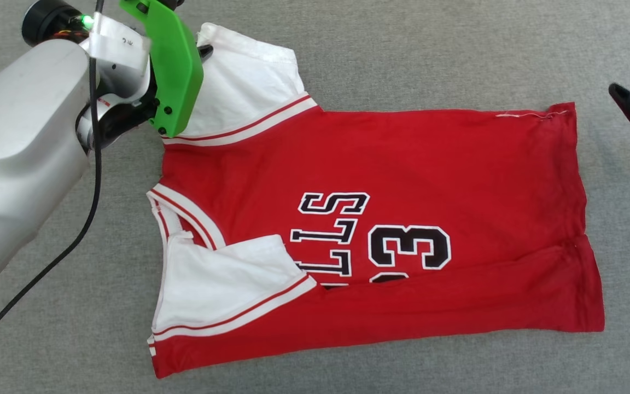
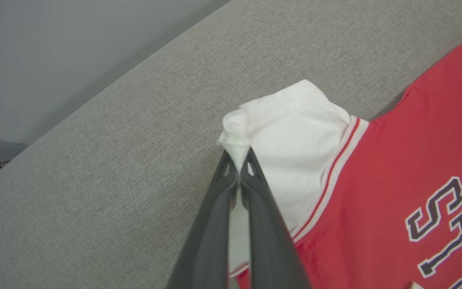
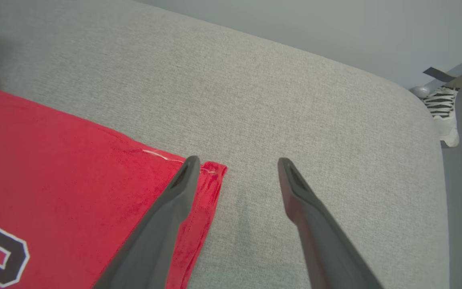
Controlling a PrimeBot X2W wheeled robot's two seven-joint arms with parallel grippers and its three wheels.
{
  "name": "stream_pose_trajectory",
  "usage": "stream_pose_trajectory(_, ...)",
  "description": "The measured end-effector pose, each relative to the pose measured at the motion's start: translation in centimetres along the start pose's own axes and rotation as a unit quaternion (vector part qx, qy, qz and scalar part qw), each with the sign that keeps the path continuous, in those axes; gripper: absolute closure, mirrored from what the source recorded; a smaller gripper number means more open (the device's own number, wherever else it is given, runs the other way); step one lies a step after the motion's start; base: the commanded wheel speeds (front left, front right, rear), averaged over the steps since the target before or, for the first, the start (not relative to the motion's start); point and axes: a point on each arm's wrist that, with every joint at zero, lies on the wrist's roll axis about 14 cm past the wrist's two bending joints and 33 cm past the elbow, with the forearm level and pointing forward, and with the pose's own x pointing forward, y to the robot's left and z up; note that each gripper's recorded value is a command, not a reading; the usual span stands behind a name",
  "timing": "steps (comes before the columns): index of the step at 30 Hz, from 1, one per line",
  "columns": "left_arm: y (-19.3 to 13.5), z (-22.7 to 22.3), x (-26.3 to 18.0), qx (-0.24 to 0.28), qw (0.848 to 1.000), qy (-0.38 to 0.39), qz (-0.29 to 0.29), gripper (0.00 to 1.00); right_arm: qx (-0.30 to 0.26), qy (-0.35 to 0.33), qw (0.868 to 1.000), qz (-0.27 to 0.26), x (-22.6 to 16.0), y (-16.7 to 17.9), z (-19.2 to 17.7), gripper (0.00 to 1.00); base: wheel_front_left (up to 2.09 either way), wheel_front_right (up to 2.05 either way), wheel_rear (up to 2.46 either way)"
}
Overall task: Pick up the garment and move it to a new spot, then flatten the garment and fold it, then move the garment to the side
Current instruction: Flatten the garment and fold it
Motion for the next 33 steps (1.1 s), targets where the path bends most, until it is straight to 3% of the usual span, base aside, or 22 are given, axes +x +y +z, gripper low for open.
stream_pose_trajectory(7, -0.1, 0.0, -1.3, 0.014, 1.0, -0.027, 0.003, 1.0, 0.017, 0.15, 0.988, 0.02, 2.2, -0.2, -4.1, 0.0, 0.0, 0.0, 0.0)
stream_pose_trajectory(20, 0.3, -2.5, -0.3, 0.001, 1.0, -0.018, -0.001, 1.0, 0.034, 0.221, 0.973, 0.051, 8.0, 3.4, -10.2, 0.0, 0.0, 0.0, 0.0)
stream_pose_trajectory(21, 0.4, -2.6, -0.3, 0.001, 1.0, -0.018, 0.001, 1.0, 0.031, 0.215, 0.975, 0.052, 8.2, 3.5, -10.2, 0.13, 0.0, 0.0, 0.0)
stream_pose_trajectory(22, 0.5, -2.6, -0.4, 0.001, 1.0, -0.019, 0.002, 1.0, 0.03, 0.207, 0.977, 0.052, 8.3, 3.5, -10.0, 0.43, 0.0, 0.0, 0.0)
stream_pose_trajectory(23, 0.5, -2.6, -0.5, 0.0, 1.0, -0.02, 0.004, 1.0, 0.028, 0.198, 0.979, 0.051, 8.3, 3.5, -9.9, 1.0, 0.0, 0.0, 0.0)
stream_pose_trajectory(33, -1.8, -3.6, -3.6, -0.005, 0.998, -0.055, 0.005, 1.0, 0.029, 0.06, 0.996, 0.053, 5.5, 4.3, -6.3, 1.0, 0.0, 0.0, 0.0)
